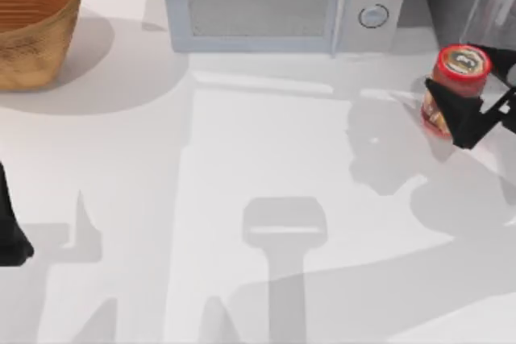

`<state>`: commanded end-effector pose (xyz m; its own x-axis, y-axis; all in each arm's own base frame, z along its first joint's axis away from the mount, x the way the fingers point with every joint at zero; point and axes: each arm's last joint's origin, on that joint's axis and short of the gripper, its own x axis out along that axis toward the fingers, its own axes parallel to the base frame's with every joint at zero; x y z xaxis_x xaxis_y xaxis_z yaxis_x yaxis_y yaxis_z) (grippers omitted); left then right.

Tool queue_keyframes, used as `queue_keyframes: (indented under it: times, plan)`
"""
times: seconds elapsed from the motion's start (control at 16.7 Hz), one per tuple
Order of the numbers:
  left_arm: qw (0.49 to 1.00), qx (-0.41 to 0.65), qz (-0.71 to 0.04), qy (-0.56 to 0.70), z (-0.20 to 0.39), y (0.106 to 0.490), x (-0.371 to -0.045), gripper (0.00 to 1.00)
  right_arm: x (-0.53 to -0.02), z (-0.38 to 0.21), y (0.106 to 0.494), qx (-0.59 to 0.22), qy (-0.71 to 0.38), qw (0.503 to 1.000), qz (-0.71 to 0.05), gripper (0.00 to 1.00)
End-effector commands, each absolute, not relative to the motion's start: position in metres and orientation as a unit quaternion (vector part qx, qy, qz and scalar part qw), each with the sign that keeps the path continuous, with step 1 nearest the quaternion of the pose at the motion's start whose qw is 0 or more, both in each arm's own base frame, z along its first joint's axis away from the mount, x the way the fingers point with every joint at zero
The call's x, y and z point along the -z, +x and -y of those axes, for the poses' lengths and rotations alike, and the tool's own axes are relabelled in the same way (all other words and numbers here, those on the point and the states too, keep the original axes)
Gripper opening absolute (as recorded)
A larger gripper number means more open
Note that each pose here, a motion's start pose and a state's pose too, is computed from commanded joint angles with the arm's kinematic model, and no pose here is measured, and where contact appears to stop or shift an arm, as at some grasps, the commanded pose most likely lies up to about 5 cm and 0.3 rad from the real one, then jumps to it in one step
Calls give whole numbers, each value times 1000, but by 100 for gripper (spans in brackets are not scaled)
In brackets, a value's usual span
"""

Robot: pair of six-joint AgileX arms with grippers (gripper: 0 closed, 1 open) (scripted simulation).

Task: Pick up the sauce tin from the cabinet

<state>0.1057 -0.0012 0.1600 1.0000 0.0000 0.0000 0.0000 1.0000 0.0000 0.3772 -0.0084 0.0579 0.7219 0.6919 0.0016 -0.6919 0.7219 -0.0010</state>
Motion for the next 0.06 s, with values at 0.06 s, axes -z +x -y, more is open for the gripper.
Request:
queue_keyframes:
  times: [0.06]
  plan:
    - [1000,0,0,0,1,106,-160,100,-58,8,377,-373,0,928,1,100]
